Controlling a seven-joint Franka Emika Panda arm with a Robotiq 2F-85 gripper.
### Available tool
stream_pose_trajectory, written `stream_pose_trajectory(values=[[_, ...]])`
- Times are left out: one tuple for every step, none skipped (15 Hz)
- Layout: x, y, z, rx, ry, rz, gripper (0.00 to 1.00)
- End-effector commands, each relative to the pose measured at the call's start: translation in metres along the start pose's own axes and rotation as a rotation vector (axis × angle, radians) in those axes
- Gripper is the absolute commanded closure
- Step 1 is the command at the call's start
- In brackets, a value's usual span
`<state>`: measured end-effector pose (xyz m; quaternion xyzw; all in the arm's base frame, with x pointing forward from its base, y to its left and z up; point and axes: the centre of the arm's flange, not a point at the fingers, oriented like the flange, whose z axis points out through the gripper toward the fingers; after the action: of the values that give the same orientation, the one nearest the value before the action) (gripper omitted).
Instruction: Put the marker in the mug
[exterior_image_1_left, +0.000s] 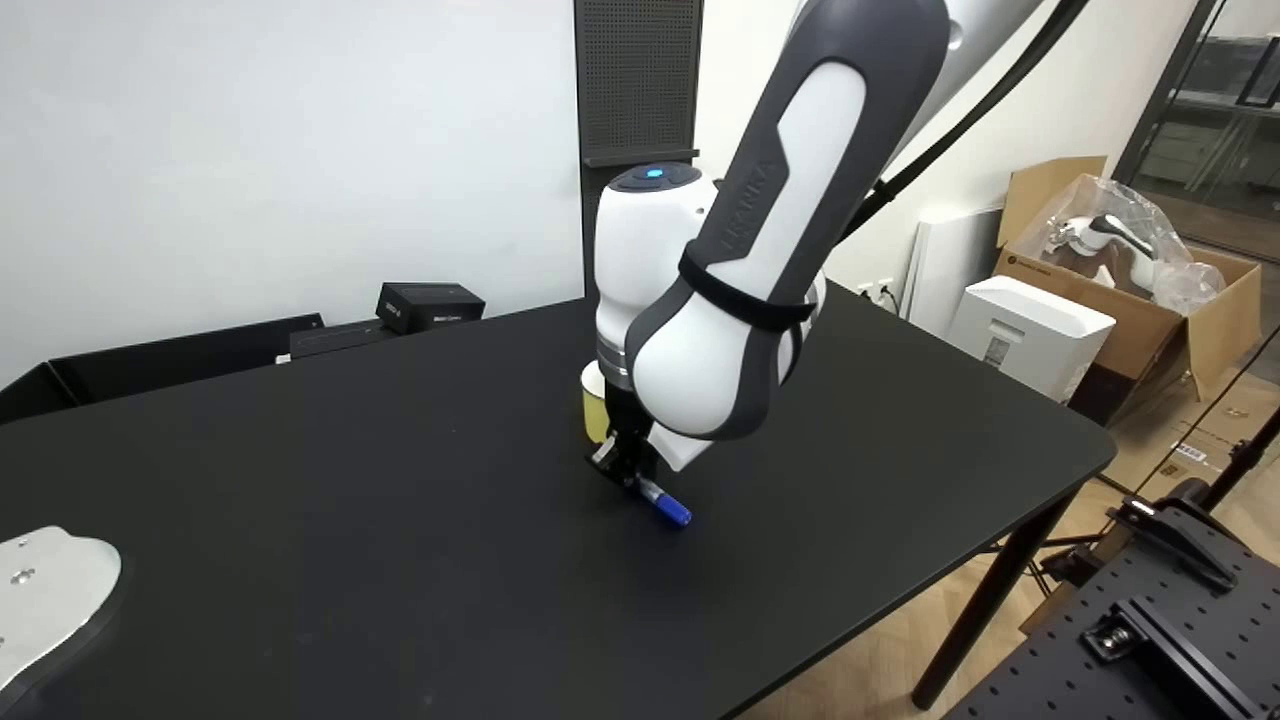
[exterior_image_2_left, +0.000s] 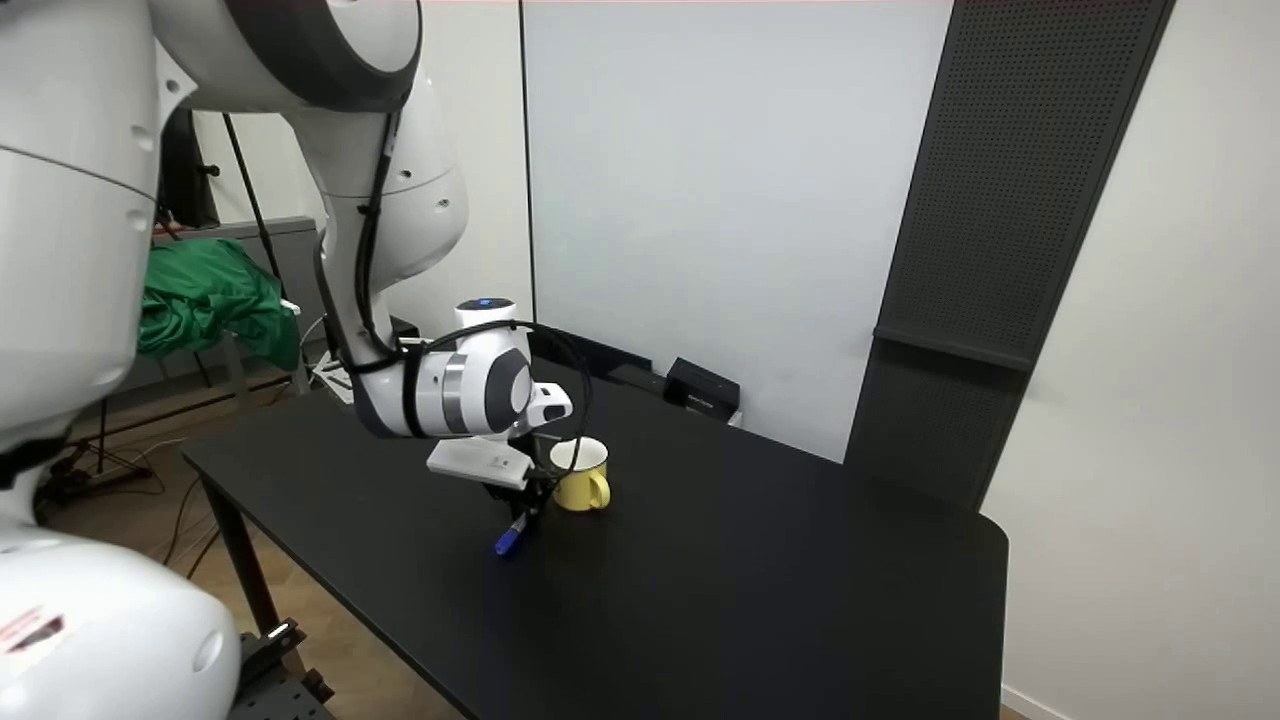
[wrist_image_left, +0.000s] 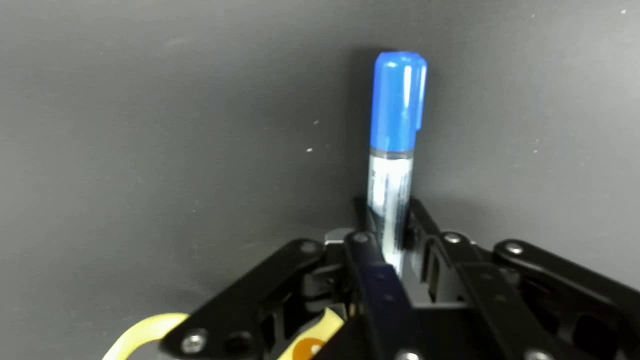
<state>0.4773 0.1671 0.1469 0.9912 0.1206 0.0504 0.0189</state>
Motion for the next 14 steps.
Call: stream_pose_trajectory(values=[[0.014, 0.006, -0.031, 0.002, 0.028, -0.017, 0.95], [0.018, 0.007, -0.041, 0.002, 0.032, -0.029, 0.95], [0.022, 0.007, -0.055, 0.001, 0.02, -0.039, 0.95], [0.025, 0.008, -0.068, 0.0, 0.006, -0.047, 0.95], [0.029, 0.008, -0.08, -0.001, -0.012, -0.057, 0.95], [0.033, 0.01, -0.095, -0.006, -0.039, -0.052, 0.95], [0.037, 0.012, -0.107, -0.004, -0.066, -0.049, 0.95], [0.041, 0.017, -0.119, -0.009, -0.099, -0.029, 0.95], [0.046, 0.021, -0.128, -0.009, -0.138, -0.012, 0.95], [0.052, 0.027, -0.135, -0.014, -0.192, 0.023, 0.95], [0.056, 0.033, -0.141, -0.021, -0.252, 0.06, 0.95], [0.062, 0.041, -0.143, -0.025, -0.309, 0.086, 0.95], [0.066, 0.048, -0.145, -0.03, -0.358, 0.111, 0.95], [0.07, 0.055, -0.147, -0.029, -0.401, 0.134, 0.95]])
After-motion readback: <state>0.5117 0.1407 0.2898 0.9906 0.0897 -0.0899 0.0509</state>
